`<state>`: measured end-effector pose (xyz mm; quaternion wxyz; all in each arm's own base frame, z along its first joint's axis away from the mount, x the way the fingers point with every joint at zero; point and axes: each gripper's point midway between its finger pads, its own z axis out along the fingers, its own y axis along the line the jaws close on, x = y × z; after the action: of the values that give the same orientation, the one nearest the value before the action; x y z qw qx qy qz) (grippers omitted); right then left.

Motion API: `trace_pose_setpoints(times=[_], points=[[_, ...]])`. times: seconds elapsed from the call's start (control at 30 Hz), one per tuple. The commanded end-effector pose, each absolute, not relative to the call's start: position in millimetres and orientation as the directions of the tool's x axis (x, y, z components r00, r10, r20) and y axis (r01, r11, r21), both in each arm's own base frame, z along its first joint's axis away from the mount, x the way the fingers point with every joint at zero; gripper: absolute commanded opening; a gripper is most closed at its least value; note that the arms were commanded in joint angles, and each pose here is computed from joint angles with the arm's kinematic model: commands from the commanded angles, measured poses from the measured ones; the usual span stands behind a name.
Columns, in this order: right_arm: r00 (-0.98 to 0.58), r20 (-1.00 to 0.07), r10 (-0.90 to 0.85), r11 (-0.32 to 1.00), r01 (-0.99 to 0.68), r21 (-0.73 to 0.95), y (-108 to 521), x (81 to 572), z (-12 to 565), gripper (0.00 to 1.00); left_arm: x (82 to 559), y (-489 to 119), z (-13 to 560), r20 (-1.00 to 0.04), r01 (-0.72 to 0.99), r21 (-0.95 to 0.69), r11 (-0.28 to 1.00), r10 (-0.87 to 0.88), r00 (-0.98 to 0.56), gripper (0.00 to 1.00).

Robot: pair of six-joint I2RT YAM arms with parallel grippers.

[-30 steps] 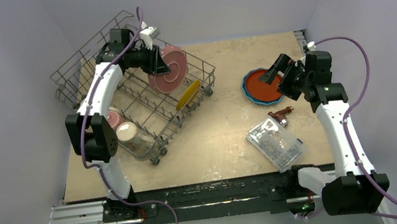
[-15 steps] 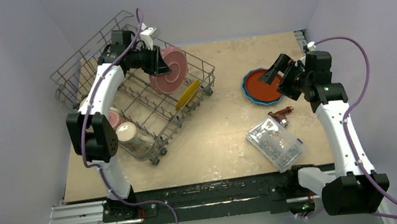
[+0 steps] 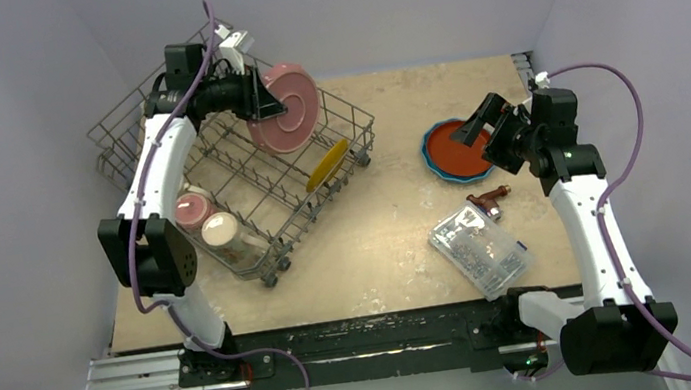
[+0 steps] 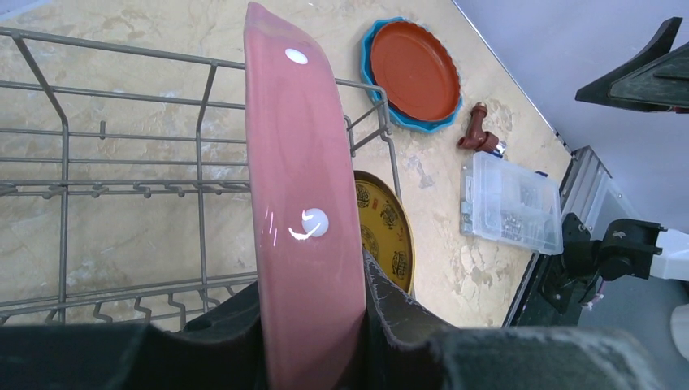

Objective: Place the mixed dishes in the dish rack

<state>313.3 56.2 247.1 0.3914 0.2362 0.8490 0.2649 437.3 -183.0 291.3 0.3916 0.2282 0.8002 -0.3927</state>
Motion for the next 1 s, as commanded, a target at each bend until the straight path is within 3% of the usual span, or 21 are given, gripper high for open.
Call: trace_pose_setpoints(times=[0.0, 0.97], points=[[-0.566, -0.569, 0.597, 0.754, 0.152, 0.640, 59, 318, 259, 0.99, 430, -182, 357, -0.916, 0.784, -0.311, 0.538, 0.052, -0.399, 0.00], [-0.568, -0.571, 0.592, 0.756, 0.145, 0.639, 60, 320, 260, 0.99, 462, -178, 291, -0.860, 0.754, -0.356, 0.553, 0.123, -0.496, 0.00]])
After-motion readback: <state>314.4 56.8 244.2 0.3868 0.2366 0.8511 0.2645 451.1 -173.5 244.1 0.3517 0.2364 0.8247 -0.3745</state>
